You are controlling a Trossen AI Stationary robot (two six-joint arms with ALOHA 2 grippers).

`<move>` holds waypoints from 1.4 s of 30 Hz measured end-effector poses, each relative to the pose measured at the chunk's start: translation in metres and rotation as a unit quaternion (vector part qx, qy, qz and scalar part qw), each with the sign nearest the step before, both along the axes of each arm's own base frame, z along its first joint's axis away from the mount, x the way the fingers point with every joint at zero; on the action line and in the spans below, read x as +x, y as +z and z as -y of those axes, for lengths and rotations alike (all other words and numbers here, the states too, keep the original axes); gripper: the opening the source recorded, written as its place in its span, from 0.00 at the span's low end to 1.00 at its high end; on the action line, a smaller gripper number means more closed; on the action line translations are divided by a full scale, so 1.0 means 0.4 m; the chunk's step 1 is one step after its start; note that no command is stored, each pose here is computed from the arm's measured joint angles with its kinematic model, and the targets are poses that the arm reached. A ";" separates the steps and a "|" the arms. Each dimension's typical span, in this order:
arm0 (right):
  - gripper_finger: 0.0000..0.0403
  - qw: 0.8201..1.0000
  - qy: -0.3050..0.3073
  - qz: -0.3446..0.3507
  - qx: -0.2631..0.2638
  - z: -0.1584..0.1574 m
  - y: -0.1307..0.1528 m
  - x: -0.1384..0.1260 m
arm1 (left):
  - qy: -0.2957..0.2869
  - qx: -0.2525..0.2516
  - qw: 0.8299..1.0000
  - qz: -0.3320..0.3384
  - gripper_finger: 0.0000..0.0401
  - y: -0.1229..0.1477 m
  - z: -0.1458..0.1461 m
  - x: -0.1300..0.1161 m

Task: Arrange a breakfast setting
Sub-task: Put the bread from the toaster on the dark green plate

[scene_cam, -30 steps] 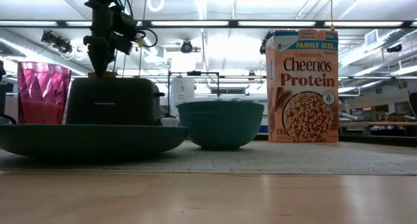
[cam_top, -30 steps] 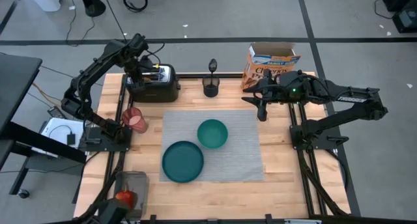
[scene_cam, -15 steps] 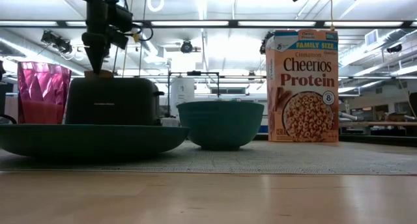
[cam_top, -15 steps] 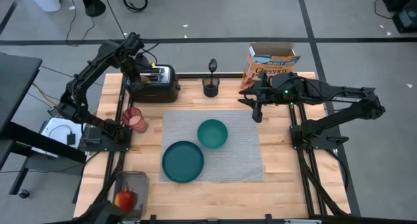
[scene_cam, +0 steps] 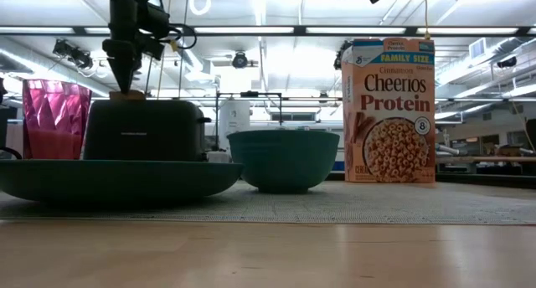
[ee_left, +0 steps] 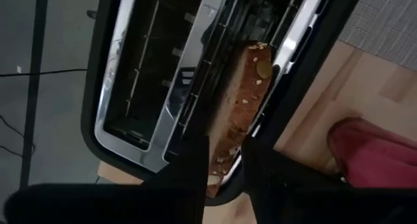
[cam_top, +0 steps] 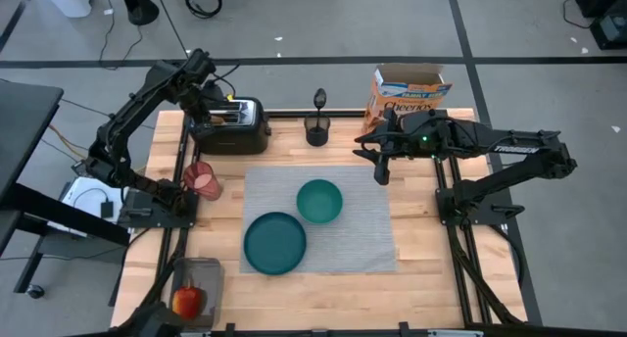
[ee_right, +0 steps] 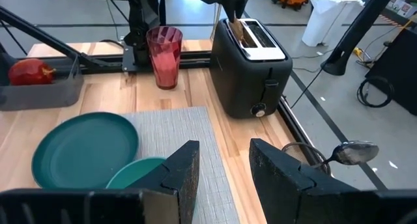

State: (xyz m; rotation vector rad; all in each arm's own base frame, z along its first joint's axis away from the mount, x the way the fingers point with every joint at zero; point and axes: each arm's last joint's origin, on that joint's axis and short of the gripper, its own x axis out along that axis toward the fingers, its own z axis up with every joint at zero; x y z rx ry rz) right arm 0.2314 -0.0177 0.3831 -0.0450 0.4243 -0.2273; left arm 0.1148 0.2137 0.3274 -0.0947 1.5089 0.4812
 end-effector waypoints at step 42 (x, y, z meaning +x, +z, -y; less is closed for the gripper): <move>0.35 1.000 0.012 0.017 0.012 -0.007 0.011 -0.008 | -0.046 -0.014 0.999 -0.007 0.29 -0.052 -0.027 0.016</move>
